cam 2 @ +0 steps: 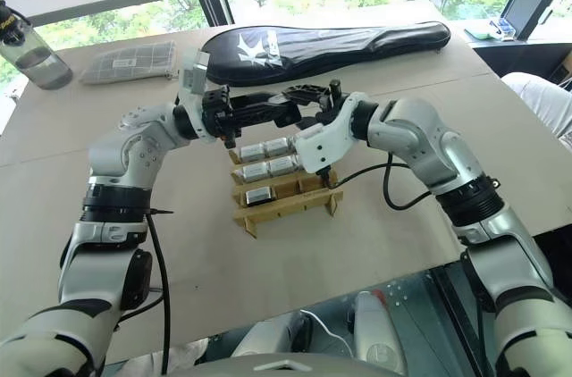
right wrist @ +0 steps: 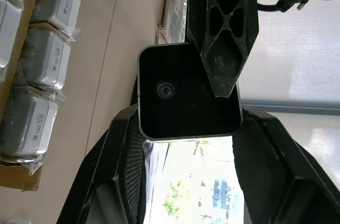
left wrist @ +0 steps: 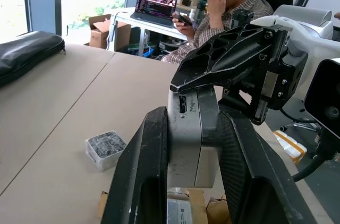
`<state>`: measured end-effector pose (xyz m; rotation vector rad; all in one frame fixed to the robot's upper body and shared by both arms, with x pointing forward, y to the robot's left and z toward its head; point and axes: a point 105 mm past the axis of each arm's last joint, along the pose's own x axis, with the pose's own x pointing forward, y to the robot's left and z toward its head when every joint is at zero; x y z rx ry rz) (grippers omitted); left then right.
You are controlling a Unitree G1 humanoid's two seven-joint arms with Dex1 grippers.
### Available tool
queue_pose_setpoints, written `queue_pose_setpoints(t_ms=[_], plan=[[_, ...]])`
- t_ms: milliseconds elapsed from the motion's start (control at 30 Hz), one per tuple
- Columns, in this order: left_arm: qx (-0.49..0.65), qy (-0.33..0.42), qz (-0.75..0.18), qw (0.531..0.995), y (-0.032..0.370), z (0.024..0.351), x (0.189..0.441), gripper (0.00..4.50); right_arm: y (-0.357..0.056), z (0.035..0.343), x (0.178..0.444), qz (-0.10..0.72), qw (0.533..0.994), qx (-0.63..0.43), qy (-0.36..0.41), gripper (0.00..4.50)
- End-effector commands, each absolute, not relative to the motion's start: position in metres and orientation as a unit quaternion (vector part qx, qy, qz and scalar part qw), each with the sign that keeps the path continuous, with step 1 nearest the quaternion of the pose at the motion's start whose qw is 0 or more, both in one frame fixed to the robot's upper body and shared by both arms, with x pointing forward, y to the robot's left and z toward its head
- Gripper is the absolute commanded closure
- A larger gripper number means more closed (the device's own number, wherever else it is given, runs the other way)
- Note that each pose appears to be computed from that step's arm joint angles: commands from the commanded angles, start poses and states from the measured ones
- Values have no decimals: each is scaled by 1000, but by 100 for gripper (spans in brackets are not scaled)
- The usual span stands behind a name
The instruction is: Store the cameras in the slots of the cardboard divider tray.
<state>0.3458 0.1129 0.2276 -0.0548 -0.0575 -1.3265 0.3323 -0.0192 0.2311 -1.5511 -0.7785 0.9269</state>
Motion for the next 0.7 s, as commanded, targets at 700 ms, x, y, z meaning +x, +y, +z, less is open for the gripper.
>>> queue_pose_setpoints(t_ms=[700], plan=[[124,-45,-598,791,124,186,299,377,-186,177,231,497,864,-81,9,0]])
